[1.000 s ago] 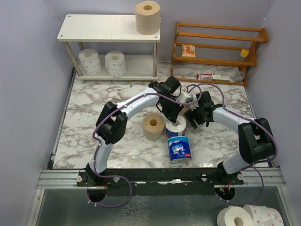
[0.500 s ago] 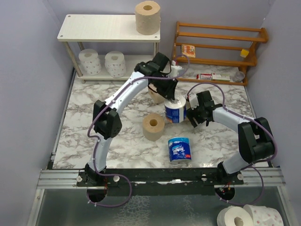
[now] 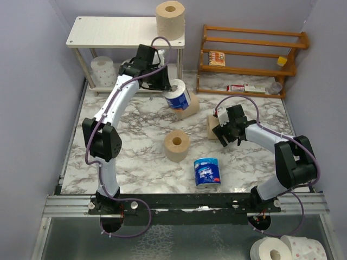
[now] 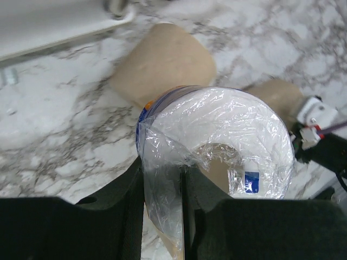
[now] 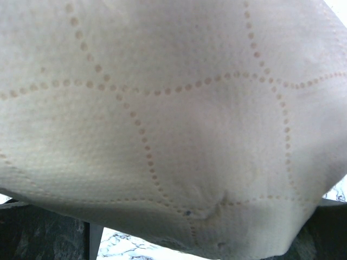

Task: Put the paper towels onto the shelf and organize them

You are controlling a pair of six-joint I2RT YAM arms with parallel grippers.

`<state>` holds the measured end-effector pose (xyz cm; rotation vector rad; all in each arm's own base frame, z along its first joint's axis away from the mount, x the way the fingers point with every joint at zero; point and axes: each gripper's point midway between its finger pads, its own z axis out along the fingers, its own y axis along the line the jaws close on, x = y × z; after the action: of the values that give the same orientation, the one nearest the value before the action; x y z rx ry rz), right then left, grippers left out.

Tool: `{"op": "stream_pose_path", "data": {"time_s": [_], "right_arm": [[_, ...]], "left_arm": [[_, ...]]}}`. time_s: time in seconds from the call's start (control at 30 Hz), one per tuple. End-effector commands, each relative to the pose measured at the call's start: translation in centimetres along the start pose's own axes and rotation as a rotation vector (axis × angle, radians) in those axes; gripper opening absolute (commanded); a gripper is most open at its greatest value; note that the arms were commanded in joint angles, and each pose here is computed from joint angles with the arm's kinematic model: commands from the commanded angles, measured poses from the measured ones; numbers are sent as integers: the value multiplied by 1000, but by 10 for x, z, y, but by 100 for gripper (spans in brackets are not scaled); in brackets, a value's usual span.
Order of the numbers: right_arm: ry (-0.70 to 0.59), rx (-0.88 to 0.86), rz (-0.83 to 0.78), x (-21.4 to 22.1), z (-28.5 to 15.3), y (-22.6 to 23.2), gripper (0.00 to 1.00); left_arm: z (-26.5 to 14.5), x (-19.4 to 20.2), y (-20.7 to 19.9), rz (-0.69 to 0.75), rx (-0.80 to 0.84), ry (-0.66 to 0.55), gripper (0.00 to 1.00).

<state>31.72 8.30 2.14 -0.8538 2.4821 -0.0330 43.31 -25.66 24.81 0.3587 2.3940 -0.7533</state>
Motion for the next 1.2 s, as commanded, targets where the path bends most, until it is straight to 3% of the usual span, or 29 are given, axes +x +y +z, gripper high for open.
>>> {"op": "stream_pose_path", "data": {"time_s": [0.0,0.1,0.3,0.53,0.67,1.03,1.17], "right_arm": [[223,-59,-42,67,7,22,75],[237,-59,-41,70,9,22,74],[237,-74,-40,70,9,25,73],[240,-85,-40,70,10,26,73],[245,-89,-39,71,10,27,73],[265,-83,-39,76,13,26,73],[275,-87,-39,79,13,27,73]], "left_arm": [[-57,-52,49,-215,-144,-266,0],[-62,-47,78,-389,-164,-312,0],[-70,-48,93,-488,-247,-441,0],[-80,-52,127,-490,-608,-515,0],[-90,-54,130,-477,-840,-622,0],[-29,-79,96,-716,-669,-666,0],[-11,-84,103,-775,-672,-703,0]]}}
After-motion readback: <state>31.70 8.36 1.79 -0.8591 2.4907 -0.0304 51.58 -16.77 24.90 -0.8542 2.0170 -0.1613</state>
